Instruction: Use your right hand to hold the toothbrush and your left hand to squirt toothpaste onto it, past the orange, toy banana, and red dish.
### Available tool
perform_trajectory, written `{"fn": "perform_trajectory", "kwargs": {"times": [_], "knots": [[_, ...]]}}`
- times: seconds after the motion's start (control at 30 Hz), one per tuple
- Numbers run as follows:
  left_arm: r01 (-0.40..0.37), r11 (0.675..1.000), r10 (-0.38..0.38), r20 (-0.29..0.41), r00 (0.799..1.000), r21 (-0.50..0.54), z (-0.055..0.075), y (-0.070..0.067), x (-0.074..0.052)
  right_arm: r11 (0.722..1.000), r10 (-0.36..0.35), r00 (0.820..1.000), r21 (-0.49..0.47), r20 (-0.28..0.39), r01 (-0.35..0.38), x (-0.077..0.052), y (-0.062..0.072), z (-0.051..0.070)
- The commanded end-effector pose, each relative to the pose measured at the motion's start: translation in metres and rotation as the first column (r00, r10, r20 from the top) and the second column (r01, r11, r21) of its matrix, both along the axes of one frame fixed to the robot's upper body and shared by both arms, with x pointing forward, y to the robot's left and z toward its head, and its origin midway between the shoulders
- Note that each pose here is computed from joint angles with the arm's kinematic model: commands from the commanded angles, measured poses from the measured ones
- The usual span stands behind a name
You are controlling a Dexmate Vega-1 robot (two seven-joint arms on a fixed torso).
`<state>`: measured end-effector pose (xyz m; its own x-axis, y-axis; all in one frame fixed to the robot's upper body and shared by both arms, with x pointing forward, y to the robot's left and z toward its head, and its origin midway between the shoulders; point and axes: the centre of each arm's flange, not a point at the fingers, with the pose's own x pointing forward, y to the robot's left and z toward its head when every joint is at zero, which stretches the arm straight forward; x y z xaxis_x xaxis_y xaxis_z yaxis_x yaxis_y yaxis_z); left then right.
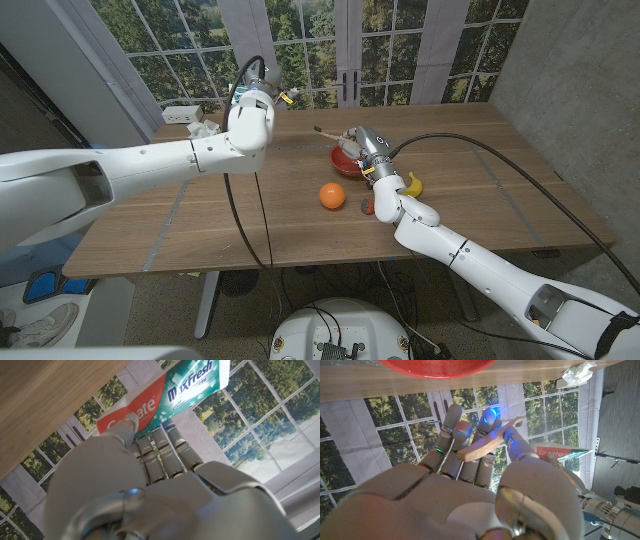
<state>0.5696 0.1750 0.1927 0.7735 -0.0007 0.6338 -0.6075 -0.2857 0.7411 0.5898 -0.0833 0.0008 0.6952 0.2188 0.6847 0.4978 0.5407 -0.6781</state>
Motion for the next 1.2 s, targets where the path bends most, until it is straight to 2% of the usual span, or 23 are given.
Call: {"fn": "perform_trajectory", "kwargs": {"times": [0.03, 0.53, 1.2], "knots": [[0.003, 0.994, -0.003, -0.006, 1.0, 0.108, 0.012, -0.008, -0.01, 1.0, -0.01, 1.0, -0.02, 0.008, 0.01, 0.002, 0.009, -0.003], [-0.007, 0.979, 0.014, -0.035, 0.999, 0.204, 0.022, -0.008, -0.012, 1.0, 0.008, 1.0, -0.002, 0.023, -0.008, 0.001, 0.016, -0.002], [0.031, 0.948, 0.005, -0.11, 0.994, 0.318, 0.034, -0.013, -0.015, 1.0, 0.009, 0.999, 0.014, 0.045, -0.01, 0.003, 0.021, 0.003]]}}
